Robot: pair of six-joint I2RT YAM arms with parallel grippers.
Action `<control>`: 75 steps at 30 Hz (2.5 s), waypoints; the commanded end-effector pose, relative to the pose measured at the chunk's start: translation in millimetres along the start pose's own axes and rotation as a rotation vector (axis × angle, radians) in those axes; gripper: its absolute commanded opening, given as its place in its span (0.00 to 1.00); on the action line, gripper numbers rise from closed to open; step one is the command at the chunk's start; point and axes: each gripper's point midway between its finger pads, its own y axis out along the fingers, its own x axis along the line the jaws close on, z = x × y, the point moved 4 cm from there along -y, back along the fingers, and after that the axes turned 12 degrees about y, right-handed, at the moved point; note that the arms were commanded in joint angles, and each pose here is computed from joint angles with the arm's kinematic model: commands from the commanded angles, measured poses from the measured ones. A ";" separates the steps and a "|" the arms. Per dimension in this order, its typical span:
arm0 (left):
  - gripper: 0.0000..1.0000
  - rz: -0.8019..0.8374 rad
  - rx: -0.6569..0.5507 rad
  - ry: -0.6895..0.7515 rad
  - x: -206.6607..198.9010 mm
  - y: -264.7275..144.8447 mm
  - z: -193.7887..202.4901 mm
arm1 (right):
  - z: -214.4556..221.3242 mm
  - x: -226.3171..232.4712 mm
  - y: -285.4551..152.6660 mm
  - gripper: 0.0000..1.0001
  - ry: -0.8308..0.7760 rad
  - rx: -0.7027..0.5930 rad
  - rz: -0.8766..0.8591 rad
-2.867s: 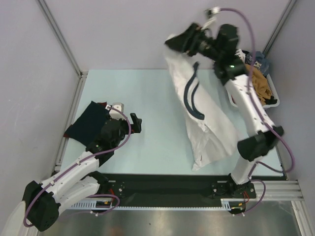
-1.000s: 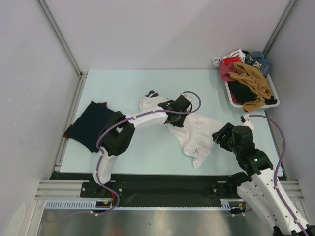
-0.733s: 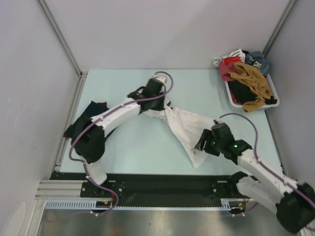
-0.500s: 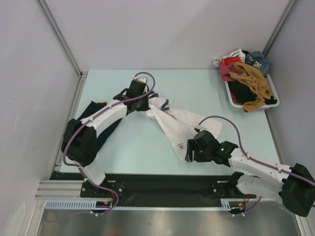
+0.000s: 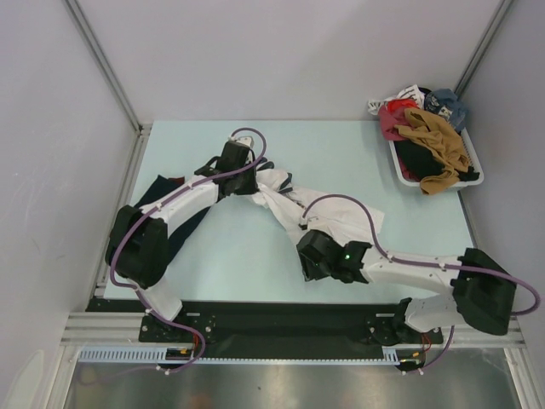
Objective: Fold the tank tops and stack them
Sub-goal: Flatten the tank top out
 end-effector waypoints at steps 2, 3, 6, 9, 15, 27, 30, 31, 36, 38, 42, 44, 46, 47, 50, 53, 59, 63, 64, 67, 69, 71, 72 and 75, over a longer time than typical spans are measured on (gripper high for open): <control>0.00 0.033 -0.081 0.001 -3.3 -6.6 -16.7 | -23.3 10.4 12.6 0.50 -0.081 -0.070 0.077; 0.00 0.033 -0.081 0.001 -3.1 -6.5 -15.8 | -20.0 6.5 19.9 0.51 -0.097 -0.059 0.117; 0.00 0.033 -0.083 0.004 -3.2 -8.2 -17.1 | -21.7 -3.4 24.4 0.54 -0.094 -0.070 0.217; 0.00 0.032 -0.084 0.004 -2.6 -8.6 -17.6 | -17.1 -4.0 27.3 0.54 -0.100 -0.057 0.213; 0.00 0.034 -0.087 0.007 -3.8 -10.9 -20.6 | -2.8 -11.9 33.4 0.33 -0.101 -0.021 0.254; 0.00 -0.019 -0.205 -0.132 28.1 -62.0 -88.2 | -180.6 -53.8 -87.5 0.00 0.255 -0.440 0.176; 0.00 -0.012 -0.319 -0.173 41.2 -113.1 -136.6 | -238.2 -66.2 -147.5 0.00 0.330 -0.575 0.083; 0.00 -0.021 -0.343 -0.180 43.9 -129.1 -144.4 | -262.4 -59.1 -183.1 0.00 0.335 -0.657 0.035; 0.00 0.022 -0.624 -0.137 30.6 -257.1 -184.8 | -288.1 -29.3 -279.9 0.00 0.203 -0.810 -0.134; 0.00 0.087 -0.694 -0.104 19.6 -285.9 -179.4 | -283.8 -15.7 -326.2 0.00 0.161 -0.887 -0.242; 0.00 0.156 -0.924 -0.032 -0.5 -386.1 -147.8 | -256.7 -3.2 -398.0 0.00 0.088 -1.017 -0.407; 0.00 0.176 -0.991 -0.023 -2.5 -421.6 -129.9 | -236.2 0.1 -427.5 0.00 0.052 -1.063 -0.481; 0.00 0.205 -1.021 -0.007 -5.5 -440.0 -118.6 | -221.8 5.1 -446.8 0.00 0.016 -1.079 -0.545; 0.00 0.216 -1.049 -0.003 -6.2 -453.8 -110.6 | -212.3 5.4 -456.6 0.00 0.005 -1.092 -0.571; 0.01 0.238 -1.060 -0.003 -8.2 -462.7 -104.0 | -205.3 5.0 -460.0 0.00 0.015 -1.085 -0.587; 0.00 0.240 -1.013 -0.009 -9.2 -443.1 -110.1 | -214.6 -3.1 -446.5 0.00 0.057 -1.071 -0.509; 0.01 0.232 -0.777 -0.046 -9.1 -337.5 -121.5 | -257.8 -27.4 -372.9 0.00 0.180 -0.966 -0.229; 0.02 0.182 -0.648 -0.084 -0.1 -246.2 -118.7 | -293.9 -48.1 -281.8 0.00 0.240 -0.860 -0.076; 0.00 0.179 -0.663 -0.090 1.0 -229.9 -125.6 | -309.6 -65.2 -247.8 0.00 0.274 -0.802 -0.059; 0.00 0.131 -0.585 -0.116 9.1 -146.4 -129.3 | -348.7 -110.4 -161.4 0.00 0.435 -0.686 -0.094; 0.01 0.097 -0.531 -0.130 17.0 -89.9 -139.5 | -381.5 -124.3 -142.9 0.00 0.467 -0.733 -0.139; 0.02 0.069 -0.504 -0.139 23.8 -42.4 -160.4 | -411.7 -149.8 -91.2 0.00 0.515 -0.716 -0.121; 0.02 0.048 -0.504 -0.156 32.0 -28.0 -170.4 | -442.8 -152.5 -97.1 0.00 0.515 -0.779 -0.126; 0.89 0.046 -0.443 -0.200 45.2 23.7 -202.5 | -476.6 -196.8 -36.8 0.48 0.615 -0.774 -0.039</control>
